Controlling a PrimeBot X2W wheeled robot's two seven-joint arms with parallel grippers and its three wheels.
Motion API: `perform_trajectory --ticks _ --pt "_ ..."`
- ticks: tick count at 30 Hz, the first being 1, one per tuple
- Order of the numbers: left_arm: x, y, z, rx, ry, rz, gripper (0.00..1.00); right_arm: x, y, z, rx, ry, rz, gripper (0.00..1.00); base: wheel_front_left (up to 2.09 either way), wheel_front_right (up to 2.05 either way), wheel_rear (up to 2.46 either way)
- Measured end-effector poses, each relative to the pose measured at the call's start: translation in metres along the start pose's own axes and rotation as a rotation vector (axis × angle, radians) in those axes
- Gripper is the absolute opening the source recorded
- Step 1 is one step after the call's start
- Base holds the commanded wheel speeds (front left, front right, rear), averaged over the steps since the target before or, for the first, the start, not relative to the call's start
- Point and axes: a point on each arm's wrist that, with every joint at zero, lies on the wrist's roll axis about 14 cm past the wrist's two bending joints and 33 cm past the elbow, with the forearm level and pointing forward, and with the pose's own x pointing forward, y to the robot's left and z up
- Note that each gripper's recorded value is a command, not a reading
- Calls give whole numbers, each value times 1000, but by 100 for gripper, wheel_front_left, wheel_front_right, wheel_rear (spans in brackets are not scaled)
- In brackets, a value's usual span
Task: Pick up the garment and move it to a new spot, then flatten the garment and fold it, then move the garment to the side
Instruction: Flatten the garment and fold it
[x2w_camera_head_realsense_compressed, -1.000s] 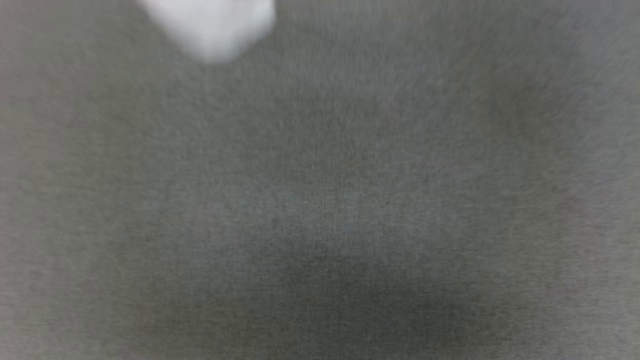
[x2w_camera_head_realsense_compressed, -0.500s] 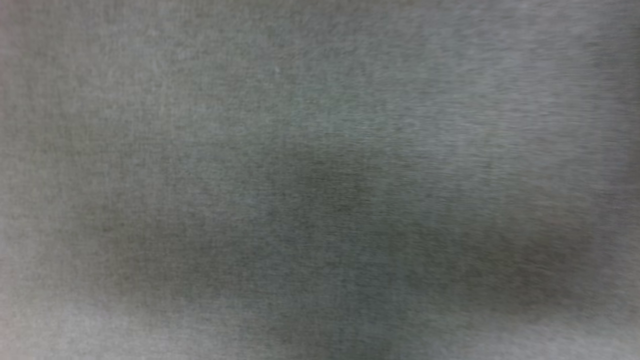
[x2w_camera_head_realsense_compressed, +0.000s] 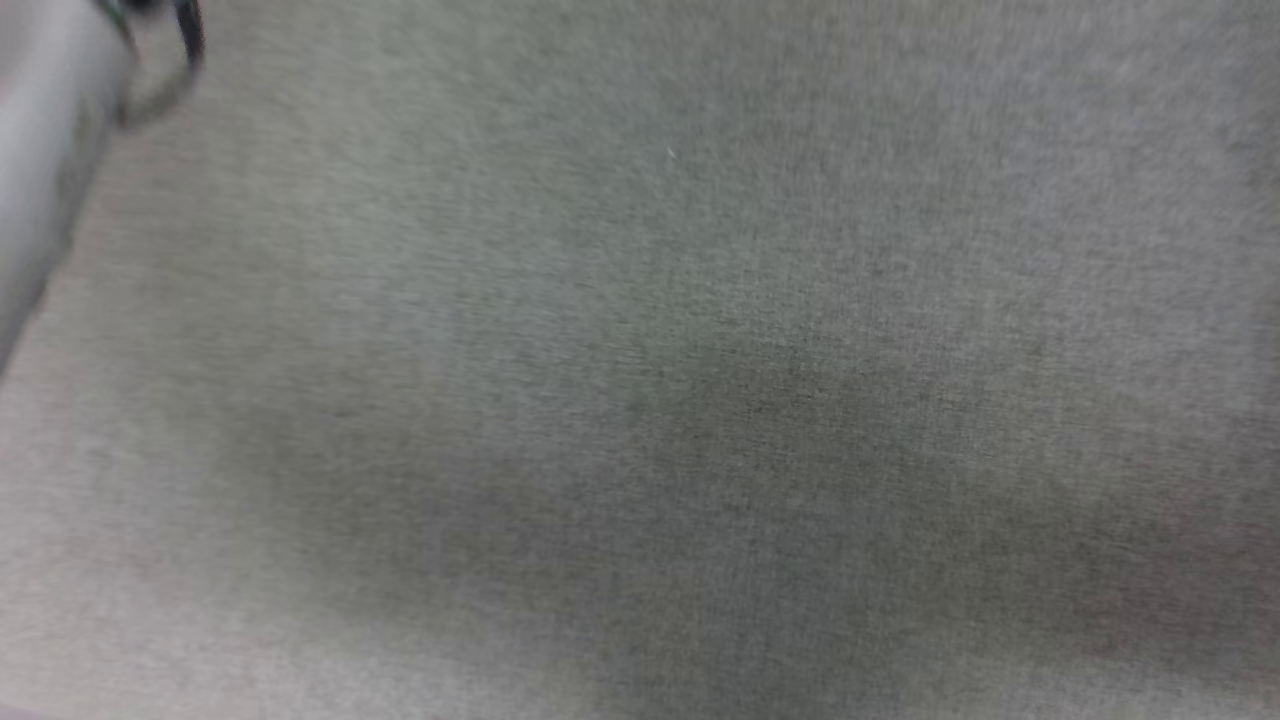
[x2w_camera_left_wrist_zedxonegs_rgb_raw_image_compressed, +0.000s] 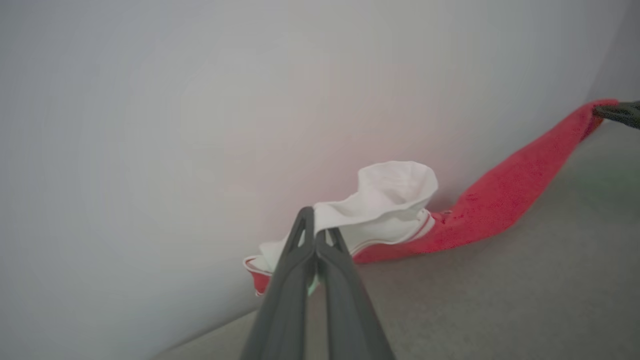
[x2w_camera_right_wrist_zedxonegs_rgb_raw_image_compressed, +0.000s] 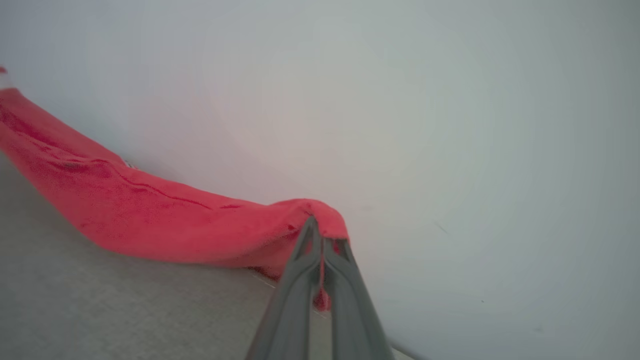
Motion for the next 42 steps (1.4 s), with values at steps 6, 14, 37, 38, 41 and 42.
perform_trajectory --ticks 6,14,37,38,41,42 --pt "-61 -13 -19 -38 184 -62 0 -39 3 6 68 77 21 0 0 0 0" --pt "-161 -36 -45 -115 385 -109 0 -113 25 -9 165 275 96 0 0 0 0" --pt "-365 -143 -99 -389 694 -80 0 -361 75 -79 426 828 179 0 0 0 0" --pt "-370 -146 -101 -396 710 -81 0 -368 78 -80 436 845 182 0 0 0 0" --pt "-379 -154 -106 -437 745 -74 0 -383 84 -82 459 875 187 0 0 0 0" --pt "-381 -156 -107 -440 753 -75 0 -385 84 -82 462 880 185 0 0 0 0"
